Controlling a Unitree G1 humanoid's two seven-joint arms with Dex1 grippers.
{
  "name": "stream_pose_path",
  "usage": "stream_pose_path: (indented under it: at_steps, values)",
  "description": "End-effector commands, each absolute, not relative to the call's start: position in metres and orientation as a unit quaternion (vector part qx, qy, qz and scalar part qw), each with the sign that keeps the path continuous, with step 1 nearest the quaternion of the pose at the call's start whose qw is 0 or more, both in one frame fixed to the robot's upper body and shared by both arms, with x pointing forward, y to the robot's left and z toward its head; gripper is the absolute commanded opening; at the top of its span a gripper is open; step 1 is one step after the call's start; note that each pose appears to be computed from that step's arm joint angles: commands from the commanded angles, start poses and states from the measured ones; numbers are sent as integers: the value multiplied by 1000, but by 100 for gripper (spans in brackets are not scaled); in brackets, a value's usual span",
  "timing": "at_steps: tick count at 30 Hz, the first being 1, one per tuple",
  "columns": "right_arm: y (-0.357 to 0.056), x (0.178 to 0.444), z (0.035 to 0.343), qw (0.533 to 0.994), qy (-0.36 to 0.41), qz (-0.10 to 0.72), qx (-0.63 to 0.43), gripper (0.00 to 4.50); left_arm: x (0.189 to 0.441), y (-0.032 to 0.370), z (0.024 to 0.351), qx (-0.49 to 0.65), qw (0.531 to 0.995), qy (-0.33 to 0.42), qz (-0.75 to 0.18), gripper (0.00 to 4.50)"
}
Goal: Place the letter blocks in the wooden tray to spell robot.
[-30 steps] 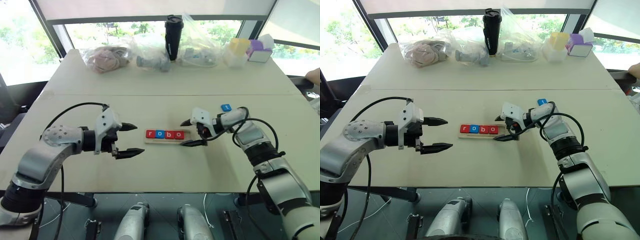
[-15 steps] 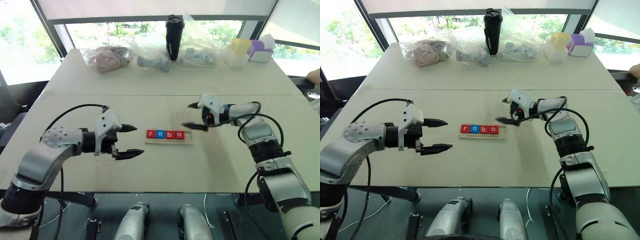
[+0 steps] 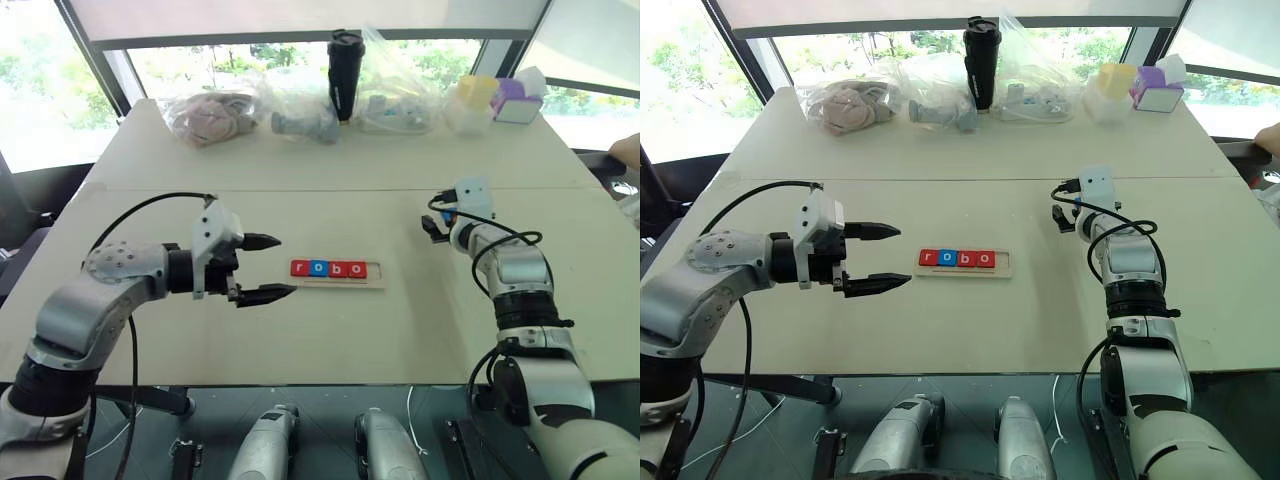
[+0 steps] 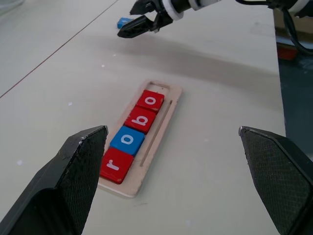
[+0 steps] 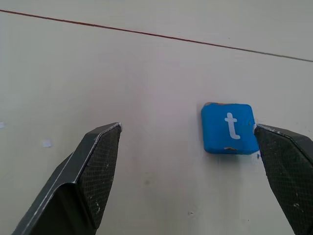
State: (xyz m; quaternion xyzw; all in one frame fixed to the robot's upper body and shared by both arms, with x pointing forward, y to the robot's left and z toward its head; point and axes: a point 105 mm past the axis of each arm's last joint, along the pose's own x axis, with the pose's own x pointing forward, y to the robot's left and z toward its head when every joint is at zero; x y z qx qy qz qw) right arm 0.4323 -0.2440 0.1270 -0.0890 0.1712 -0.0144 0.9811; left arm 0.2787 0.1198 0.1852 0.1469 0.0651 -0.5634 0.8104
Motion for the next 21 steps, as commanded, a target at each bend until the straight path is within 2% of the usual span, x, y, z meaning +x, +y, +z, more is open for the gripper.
stream_pose_path:
  at_steps: [1, 11, 14, 18, 19, 21]
  values:
    - [-258, 442, 144, 984, 145, -44, -92, 438, 277, 116, 192, 156, 809, 50, -564, 450]
    - [-273, 450, 131, 980, 173, -61, -70, 438, 277, 115, 191, 154, 813, 50, -559, 450]
    - [-274, 451, 129, 981, 173, -59, -68, 351, 276, 115, 191, 153, 814, 50, -557, 450]
    - [-269, 453, 131, 981, 173, -49, -67, 143, 276, 115, 190, 153, 815, 51, -557, 450]
    - [-267, 454, 132, 982, 172, -45, -68, 118, 276, 114, 190, 153, 815, 52, -557, 450]
    - [-265, 454, 133, 981, 173, -43, -73, 118, 276, 114, 190, 152, 815, 52, -557, 450]
